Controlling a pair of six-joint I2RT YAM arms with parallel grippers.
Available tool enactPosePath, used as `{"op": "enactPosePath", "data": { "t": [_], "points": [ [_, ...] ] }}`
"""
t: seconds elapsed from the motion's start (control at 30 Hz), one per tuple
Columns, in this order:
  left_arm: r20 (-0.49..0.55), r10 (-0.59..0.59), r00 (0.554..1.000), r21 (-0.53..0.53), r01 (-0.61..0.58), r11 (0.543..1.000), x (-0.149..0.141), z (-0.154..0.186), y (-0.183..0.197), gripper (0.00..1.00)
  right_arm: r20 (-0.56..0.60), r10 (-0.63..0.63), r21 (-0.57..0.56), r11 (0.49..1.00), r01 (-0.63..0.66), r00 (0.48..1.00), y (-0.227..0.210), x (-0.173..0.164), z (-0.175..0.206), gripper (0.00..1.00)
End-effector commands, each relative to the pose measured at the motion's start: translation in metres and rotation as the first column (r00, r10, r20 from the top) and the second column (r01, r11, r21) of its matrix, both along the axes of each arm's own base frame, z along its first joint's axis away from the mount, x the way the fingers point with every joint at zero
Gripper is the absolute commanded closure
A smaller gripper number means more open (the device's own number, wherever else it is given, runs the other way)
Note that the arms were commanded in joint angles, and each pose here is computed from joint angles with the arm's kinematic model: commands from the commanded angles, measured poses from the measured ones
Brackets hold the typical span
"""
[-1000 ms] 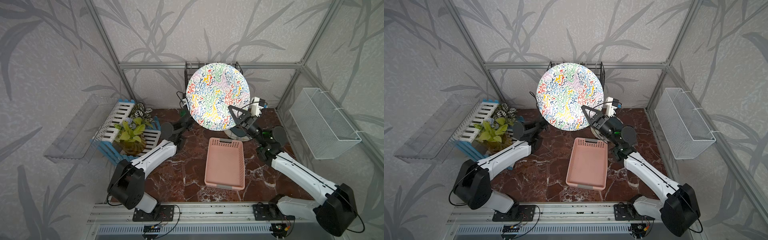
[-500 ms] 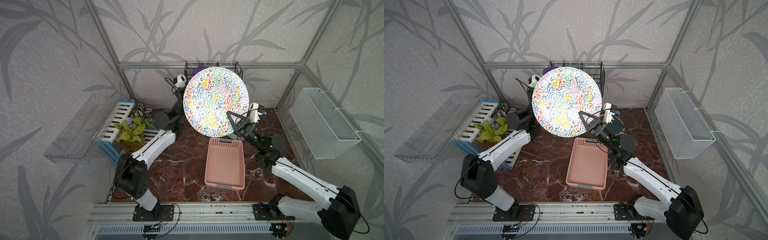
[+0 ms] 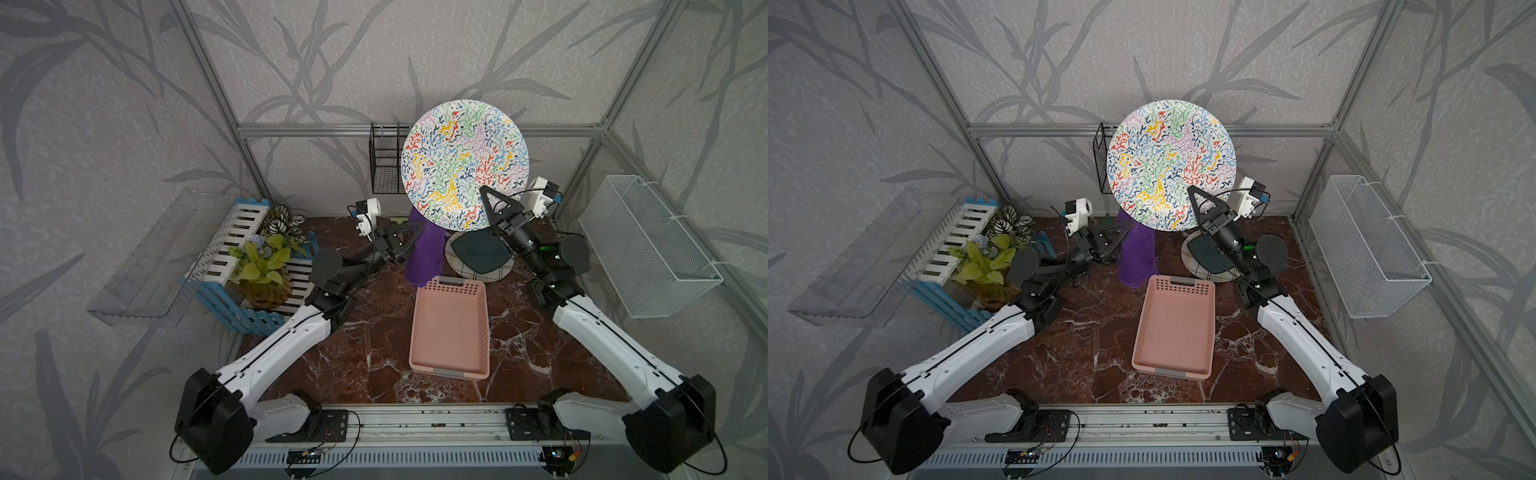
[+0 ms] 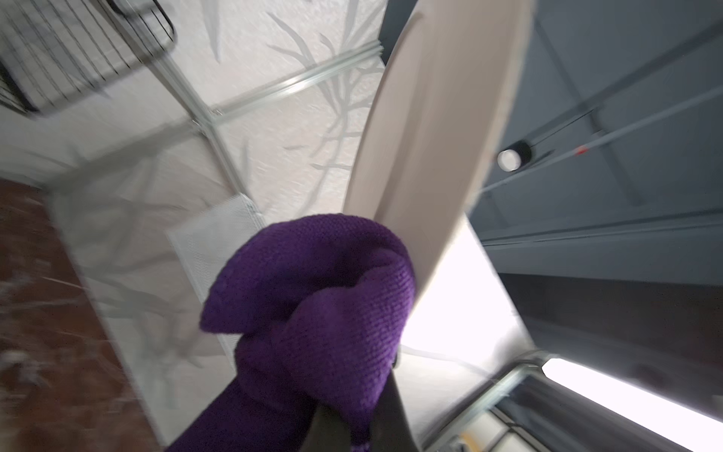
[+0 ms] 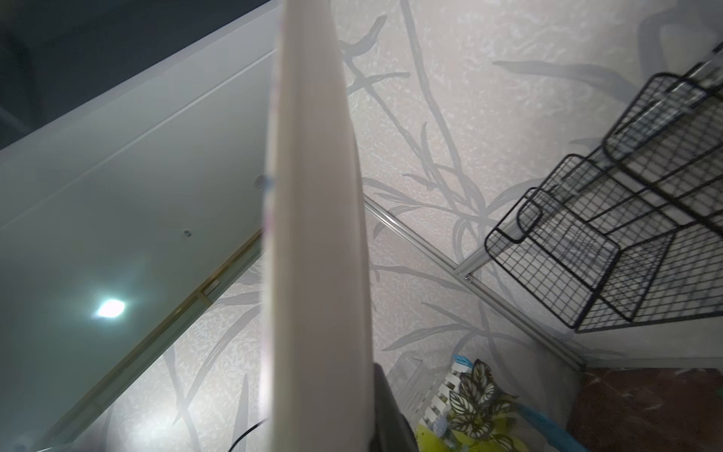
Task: Wipe the wet plate dry
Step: Wipe the plate with towel.
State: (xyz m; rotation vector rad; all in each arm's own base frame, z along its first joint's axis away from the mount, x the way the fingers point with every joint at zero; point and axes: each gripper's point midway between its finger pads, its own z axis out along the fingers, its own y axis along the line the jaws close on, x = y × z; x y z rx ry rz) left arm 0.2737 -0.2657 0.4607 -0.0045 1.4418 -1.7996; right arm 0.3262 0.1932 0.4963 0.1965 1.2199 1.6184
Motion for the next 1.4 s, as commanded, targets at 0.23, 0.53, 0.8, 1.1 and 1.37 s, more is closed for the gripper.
{"op": "enactPosePath", "data": {
  "t": [0.23, 0.53, 0.8, 1.1, 1.37],
  "points": [
    [0.327, 0.289, 0.899, 0.6, -0.435, 0.672, 0.056, -0.078, 0.011, 1.0, -0.005, 0.001, -0.274, 0.962, -0.002, 1.0, 0.044, -0.024, -0.02, 1.0],
    [0.363, 0.324, 0.874, 0.56, -0.483, 0.673, 0.06, -0.056, 0.019, 1.0, 0.057, 0.159, -0.302, 0.944, -0.134, 0.986, 0.075, -0.037, -0.007, 1.0],
    [0.331, 0.439, 0.835, 0.739, -0.519, 0.43, 0.127, -0.095, 0.066, 1.0, 0.052, 0.367, -0.319, 0.887, -0.333, 0.929, 0.13, -0.078, -0.023, 1.0],
    [0.218, 0.188, 0.958, 0.679, -0.287, 0.676, 0.099, -0.125, 0.01, 1.0, 0.05, 0.265, -0.242, 0.939, -0.246, 0.963, 0.106, -0.076, -0.02, 1.0],
    [0.127, 0.193, 0.973, 0.713, -0.224, 0.664, 0.076, -0.168, -0.016, 1.0, 0.075, 0.165, -0.115, 0.981, -0.156, 0.983, 0.071, -0.051, 0.007, 1.0]
  ]
}}
